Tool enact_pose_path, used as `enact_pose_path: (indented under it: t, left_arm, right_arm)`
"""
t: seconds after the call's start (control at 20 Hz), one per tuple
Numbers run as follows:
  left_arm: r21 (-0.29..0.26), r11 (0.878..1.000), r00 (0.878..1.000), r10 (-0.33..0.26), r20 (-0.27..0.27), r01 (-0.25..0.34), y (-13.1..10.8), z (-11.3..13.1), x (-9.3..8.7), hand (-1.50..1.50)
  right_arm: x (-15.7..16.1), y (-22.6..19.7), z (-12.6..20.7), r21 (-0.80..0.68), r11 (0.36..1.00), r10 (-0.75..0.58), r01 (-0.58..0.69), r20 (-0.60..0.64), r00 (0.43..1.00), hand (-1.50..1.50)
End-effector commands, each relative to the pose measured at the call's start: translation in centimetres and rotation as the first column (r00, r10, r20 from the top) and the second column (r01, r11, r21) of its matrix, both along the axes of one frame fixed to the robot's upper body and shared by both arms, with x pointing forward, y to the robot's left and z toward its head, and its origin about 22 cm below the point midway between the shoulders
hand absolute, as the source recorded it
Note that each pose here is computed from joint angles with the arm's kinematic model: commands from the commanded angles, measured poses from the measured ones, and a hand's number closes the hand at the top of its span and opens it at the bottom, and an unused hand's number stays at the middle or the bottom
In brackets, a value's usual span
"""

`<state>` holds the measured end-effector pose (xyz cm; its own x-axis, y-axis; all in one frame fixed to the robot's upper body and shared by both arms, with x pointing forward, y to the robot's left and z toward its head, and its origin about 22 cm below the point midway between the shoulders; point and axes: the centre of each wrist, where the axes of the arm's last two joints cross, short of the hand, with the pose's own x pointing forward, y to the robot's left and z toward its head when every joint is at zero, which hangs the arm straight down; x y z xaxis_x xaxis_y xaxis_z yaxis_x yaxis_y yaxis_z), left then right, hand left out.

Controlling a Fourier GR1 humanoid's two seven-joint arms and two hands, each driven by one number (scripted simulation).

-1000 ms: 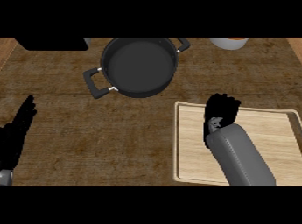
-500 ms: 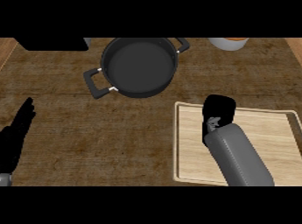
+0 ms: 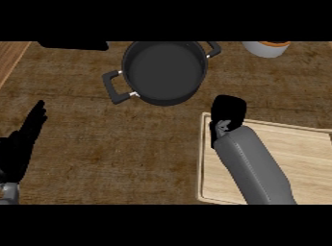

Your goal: Pick the sweet potato from the tray and place it in the pot

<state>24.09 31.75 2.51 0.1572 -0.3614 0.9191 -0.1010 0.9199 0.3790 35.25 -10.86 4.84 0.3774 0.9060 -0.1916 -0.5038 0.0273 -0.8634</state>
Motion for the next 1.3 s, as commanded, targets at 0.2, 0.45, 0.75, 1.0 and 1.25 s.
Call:
enact_pose_path:
  t: [0.2,0.45,0.75,1.0,1.25]
  left_arm:
    - [0.007,0.990,0.989,-0.144,0.038,0.144,-2.7,1.0,1.9,0.00]
    - [0.008,0.983,0.982,-0.184,0.038,0.184,-4.0,1.2,2.5,0.00]
    - [0.013,0.983,0.983,-0.182,0.024,0.182,-4.1,0.9,2.8,0.00]
    - [0.015,0.985,0.984,-0.175,0.034,0.174,-4.2,1.4,3.6,0.00]
    - [0.011,0.987,0.987,-0.158,0.031,0.158,-3.9,1.6,3.9,0.00]
  right_arm:
    - [2.5,4.5,7.2,0.176,0.983,-0.093,0.049,0.254,0.963,1.50]
    - [3.2,8.2,12.2,0.086,0.994,-0.104,0.071,0.482,0.870,1.50]
    - [3.3,11.4,16.2,-0.032,0.987,-0.090,0.159,0.711,0.697,1.50]
    - [3.6,12.3,18.9,0.064,0.983,-0.153,0.171,0.797,0.585,1.50]
    - [4.2,12.5,19.9,0.129,0.975,-0.205,0.181,0.840,0.502,1.50]
